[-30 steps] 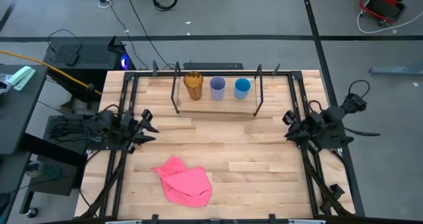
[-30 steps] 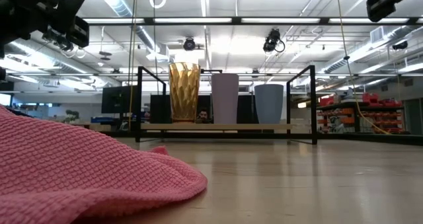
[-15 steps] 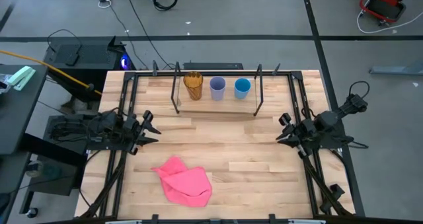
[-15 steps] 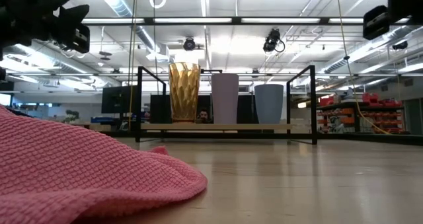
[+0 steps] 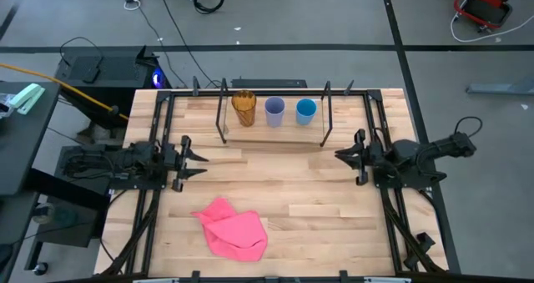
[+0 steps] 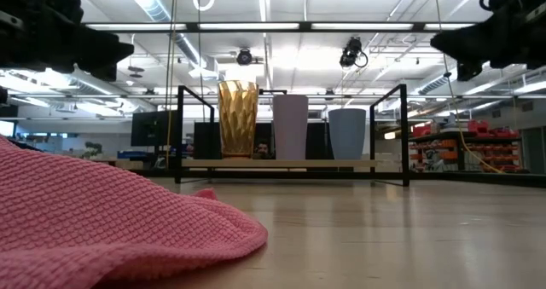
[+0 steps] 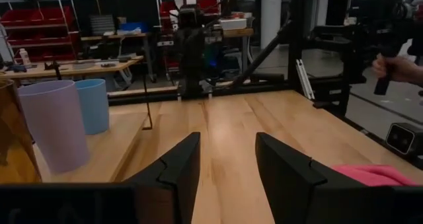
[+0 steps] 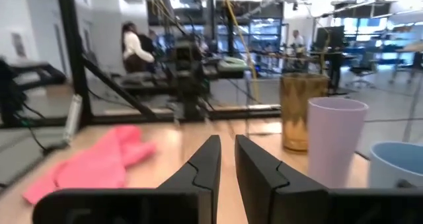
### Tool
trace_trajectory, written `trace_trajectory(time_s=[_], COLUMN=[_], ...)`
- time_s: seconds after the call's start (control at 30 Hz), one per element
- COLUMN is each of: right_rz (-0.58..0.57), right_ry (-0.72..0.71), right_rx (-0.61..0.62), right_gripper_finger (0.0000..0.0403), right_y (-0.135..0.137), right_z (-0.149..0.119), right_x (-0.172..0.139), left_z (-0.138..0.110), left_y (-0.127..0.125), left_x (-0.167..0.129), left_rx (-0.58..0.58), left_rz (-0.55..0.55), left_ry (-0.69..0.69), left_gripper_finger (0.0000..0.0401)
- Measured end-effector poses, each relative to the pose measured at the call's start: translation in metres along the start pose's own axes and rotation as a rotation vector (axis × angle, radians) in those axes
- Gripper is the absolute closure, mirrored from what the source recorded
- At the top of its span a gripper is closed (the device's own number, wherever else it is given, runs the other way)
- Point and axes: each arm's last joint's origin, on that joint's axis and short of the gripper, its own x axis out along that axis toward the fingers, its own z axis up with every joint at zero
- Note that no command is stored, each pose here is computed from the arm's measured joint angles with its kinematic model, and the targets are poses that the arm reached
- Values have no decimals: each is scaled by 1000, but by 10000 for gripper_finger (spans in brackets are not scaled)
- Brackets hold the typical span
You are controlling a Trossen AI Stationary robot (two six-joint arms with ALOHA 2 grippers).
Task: Stack small to large cups/mugs on shelf
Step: Return to Home Position
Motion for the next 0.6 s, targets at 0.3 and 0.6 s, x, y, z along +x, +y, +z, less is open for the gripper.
trace_trajectory(time_s=[0.3, 0.6], right_rz=[-24, -24], right_ry=[29, 29], right_rx=[-33, -33], right_gripper_finger=[351, 351], right_y=[-2, -2], right_z=[-3, -3], right_x=[1, 1], left_z=[1, 2], left_y=[0, 0], left_x=[0, 0], left_rx=[0, 0], left_rz=[-2, -2], left_ry=[-14, -19], left_gripper_finger=[254, 249])
